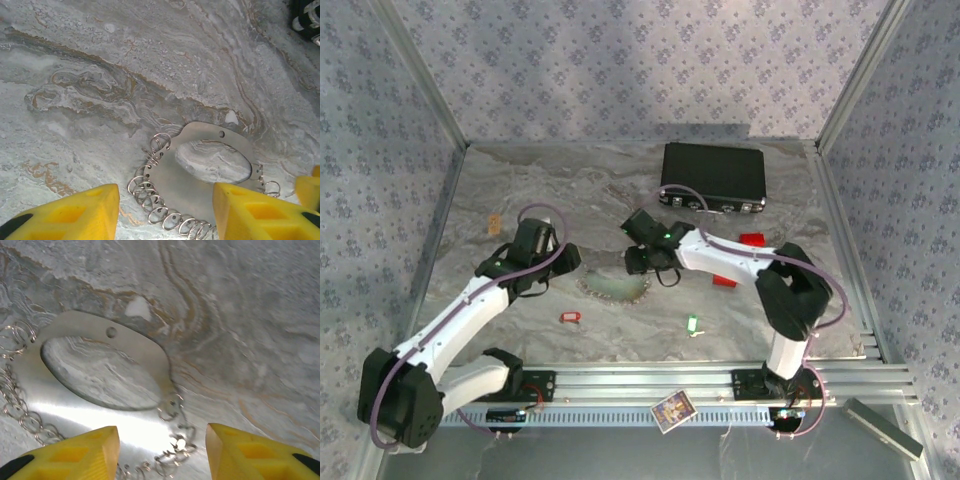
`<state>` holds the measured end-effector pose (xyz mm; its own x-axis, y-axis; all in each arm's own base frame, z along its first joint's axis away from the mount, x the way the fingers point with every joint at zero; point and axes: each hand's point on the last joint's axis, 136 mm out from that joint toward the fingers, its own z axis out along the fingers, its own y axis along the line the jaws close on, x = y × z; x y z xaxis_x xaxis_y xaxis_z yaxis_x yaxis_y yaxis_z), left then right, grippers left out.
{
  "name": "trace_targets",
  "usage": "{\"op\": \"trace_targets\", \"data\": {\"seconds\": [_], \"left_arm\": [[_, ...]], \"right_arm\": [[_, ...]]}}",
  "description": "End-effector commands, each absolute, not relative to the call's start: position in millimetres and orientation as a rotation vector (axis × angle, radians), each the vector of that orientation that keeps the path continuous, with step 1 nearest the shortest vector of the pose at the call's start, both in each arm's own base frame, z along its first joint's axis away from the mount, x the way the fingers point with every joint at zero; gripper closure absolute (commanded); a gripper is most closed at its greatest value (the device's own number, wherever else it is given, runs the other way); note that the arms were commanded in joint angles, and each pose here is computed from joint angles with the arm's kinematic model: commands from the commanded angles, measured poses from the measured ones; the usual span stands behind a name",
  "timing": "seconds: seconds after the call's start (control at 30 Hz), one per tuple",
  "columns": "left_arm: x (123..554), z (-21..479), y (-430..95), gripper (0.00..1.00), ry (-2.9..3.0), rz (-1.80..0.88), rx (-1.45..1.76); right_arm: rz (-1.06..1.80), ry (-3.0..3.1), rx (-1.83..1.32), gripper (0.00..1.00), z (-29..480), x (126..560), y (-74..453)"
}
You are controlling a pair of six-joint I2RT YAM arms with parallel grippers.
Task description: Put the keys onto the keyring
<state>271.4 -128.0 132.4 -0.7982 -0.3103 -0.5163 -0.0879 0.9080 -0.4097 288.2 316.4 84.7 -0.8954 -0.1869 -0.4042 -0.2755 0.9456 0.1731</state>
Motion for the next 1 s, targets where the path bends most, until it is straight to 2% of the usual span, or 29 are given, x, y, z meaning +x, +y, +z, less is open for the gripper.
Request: {"op": "trace_targets", "data": {"seconds": [0.0,0.3,0.5,0.77,0.97], "left_arm": [[269,138,-123,0.48,2.434,-0.468,-0.269],[264,146,-116,0.48,2.390,-0.464,-0.290],[265,147,-116,0.48,2.386,-0.461,-0.290],[265,149,-116,0.49,2.380,-0.463,-0.292],[265,150,-116,0.49,2.378,-0.464,-0.294]], "right_arm": [[0.081,2.757,-0.422,0.57,74,283,308],[-0.196,2.767,-0.516,0.68,52,280,310],[-0.245,2.781,-0.526,0.75,41,280,310],[-0.289,2.799,-0.545,0.77,31,280,309],[-0.324,2.794,-0.545,0.85,30,281,306]]}}
